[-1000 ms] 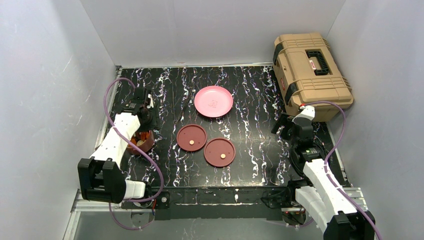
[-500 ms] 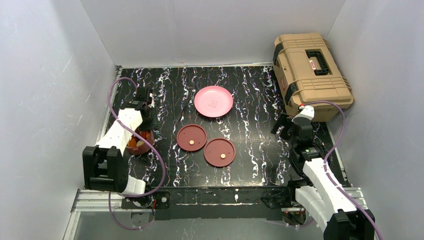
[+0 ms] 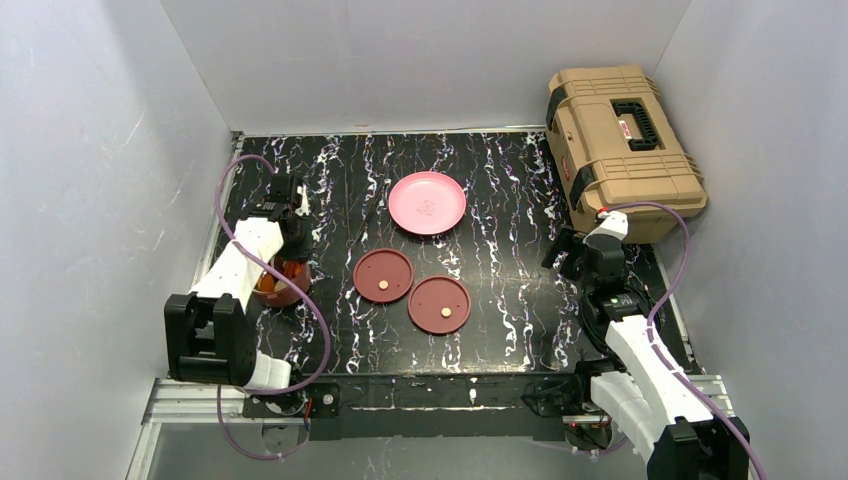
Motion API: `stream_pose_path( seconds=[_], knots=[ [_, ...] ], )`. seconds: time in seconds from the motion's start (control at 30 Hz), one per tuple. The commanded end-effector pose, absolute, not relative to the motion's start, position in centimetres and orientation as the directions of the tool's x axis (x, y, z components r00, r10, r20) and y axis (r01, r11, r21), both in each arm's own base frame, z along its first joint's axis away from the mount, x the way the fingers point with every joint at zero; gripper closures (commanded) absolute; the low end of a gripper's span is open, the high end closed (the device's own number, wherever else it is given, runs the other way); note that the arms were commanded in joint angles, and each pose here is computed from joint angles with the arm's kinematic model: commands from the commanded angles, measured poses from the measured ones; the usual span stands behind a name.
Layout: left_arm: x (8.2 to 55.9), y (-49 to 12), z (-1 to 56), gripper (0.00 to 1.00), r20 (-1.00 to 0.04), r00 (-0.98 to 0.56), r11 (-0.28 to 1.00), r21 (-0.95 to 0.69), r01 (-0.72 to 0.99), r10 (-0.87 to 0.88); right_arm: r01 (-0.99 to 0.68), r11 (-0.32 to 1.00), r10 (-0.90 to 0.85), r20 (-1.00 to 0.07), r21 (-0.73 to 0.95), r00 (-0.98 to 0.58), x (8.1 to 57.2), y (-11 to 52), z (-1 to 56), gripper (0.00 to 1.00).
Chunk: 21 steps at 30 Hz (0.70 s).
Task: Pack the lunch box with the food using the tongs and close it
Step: Move the packing box to the center of the board.
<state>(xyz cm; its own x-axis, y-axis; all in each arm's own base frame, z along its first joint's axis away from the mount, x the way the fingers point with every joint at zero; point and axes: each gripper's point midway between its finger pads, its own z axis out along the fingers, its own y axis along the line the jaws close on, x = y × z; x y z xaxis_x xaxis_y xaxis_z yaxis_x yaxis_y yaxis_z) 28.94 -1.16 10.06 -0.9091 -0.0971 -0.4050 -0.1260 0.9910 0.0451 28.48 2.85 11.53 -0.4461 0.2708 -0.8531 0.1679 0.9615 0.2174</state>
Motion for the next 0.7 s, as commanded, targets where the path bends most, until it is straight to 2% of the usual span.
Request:
stream_pose_path(
  seconds=[0.0, 0.43, 0.67],
  knots=[
    [27.8, -3.0, 10.0, 0.98, -0.380, -0.921, 0.996, -0.051, -0.071, -0.085, 0.158, 0.959, 0.278, -0.878, 0.234, -0.390, 29.5, 2.9, 13.3, 0.00],
    [26.7, -6.4, 10.6, 1.00, -0.415, -0.910, 0.977, -0.197, 0.078, -0.011, 0.157, 0.960, 0.276, -0.878, 0.232, -0.392, 29.5, 2.9, 13.3, 0.00],
    [26.0, -8.9, 10.4, 1.00, -0.414, -0.903, 0.953, -0.209, 0.218, 0.115, 0.156, 0.960, 0.276, -0.877, 0.233, -0.393, 29.5, 2.9, 13.3, 0.00]
  ],
)
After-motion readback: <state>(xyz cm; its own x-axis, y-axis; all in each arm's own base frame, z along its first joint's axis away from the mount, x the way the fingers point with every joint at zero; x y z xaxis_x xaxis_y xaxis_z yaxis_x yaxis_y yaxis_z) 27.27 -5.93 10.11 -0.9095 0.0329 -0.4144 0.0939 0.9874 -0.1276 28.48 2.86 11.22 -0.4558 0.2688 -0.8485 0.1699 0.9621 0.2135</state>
